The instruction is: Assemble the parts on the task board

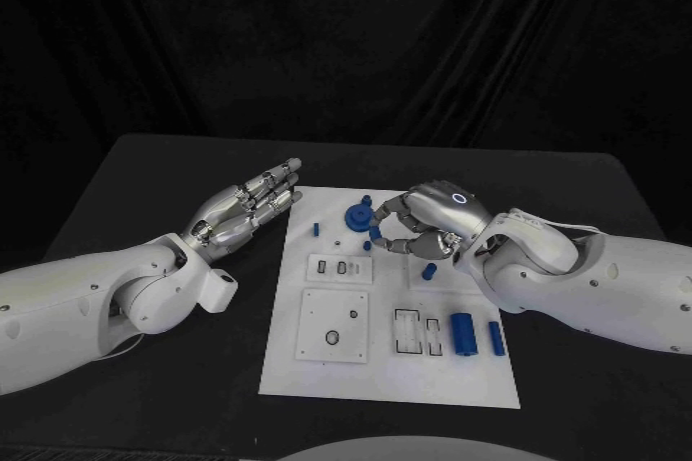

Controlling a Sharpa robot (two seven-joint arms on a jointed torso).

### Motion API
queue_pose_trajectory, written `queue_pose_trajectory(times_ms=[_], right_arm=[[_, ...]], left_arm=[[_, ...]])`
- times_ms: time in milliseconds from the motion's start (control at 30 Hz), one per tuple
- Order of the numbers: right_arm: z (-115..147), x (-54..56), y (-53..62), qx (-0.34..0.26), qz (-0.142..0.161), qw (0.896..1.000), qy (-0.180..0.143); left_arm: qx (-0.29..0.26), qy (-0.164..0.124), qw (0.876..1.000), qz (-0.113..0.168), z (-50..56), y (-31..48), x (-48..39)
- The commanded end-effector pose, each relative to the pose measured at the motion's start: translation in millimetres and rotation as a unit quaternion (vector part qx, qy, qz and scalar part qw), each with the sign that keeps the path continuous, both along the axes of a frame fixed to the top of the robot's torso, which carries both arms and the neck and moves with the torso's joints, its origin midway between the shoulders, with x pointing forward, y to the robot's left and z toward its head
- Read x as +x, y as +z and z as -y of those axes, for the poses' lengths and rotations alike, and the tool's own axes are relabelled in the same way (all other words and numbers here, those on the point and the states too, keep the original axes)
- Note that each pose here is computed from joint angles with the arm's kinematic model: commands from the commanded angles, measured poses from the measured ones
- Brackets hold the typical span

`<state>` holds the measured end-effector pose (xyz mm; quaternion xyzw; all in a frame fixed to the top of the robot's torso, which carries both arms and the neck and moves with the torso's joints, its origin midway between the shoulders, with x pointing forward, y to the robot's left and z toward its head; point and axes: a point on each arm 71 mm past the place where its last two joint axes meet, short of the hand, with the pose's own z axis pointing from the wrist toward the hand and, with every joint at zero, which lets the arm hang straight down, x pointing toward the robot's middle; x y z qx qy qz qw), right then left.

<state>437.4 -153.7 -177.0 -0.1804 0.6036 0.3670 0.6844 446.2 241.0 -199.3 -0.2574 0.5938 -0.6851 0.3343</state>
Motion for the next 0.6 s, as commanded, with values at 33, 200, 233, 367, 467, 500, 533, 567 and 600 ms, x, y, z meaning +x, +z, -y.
queue_pose_trajectory(times_ms=[33, 200, 233, 367, 467, 500, 533, 567, 600], right_arm=[[-6.6, 0.6, -10.1, -0.018, -0.027, 0.999, 0.008], [-15.2, 1.6, -16.8, -0.025, -0.038, 0.999, 0.012], [-16.6, 1.7, -17.8, -0.026, -0.040, 0.999, 0.012], [-20.0, 1.9, -20.3, -0.030, -0.046, 0.998, 0.013], [-22.0, 2.0, -21.6, -0.031, -0.048, 0.998, 0.014], [-22.6, 2.1, -21.9, -0.031, -0.048, 0.998, 0.014], [-23.4, 2.1, -22.3, -0.031, -0.048, 0.998, 0.014], [-24.0, 2.1, -22.5, -0.031, -0.049, 0.998, 0.014], [-25.0, 2.1, -22.8, -0.030, -0.049, 0.998, 0.015]], left_arm=[[-0.005, -0.011, 1.000, 0.002, 3.1, 0.1, -0.9], [-0.006, -0.014, 1.000, 0.001, 4.5, -0.1, -0.6], [-0.006, -0.014, 1.000, 0.001, 4.7, -0.1, -0.5], [-0.006, -0.015, 1.000, 0.000, 5.2, -0.3, -0.4], [-0.006, -0.016, 1.000, 0.000, 5.6, -0.4, -0.3], [-0.006, -0.016, 1.000, 0.000, 5.7, -0.4, -0.3], [-0.006, -0.016, 1.000, 0.000, 5.8, -0.4, -0.3], [-0.006, -0.016, 1.000, 0.000, 6.0, -0.4, -0.3], [-0.006, -0.017, 1.000, 0.000, 6.2, -0.4, -0.3]])
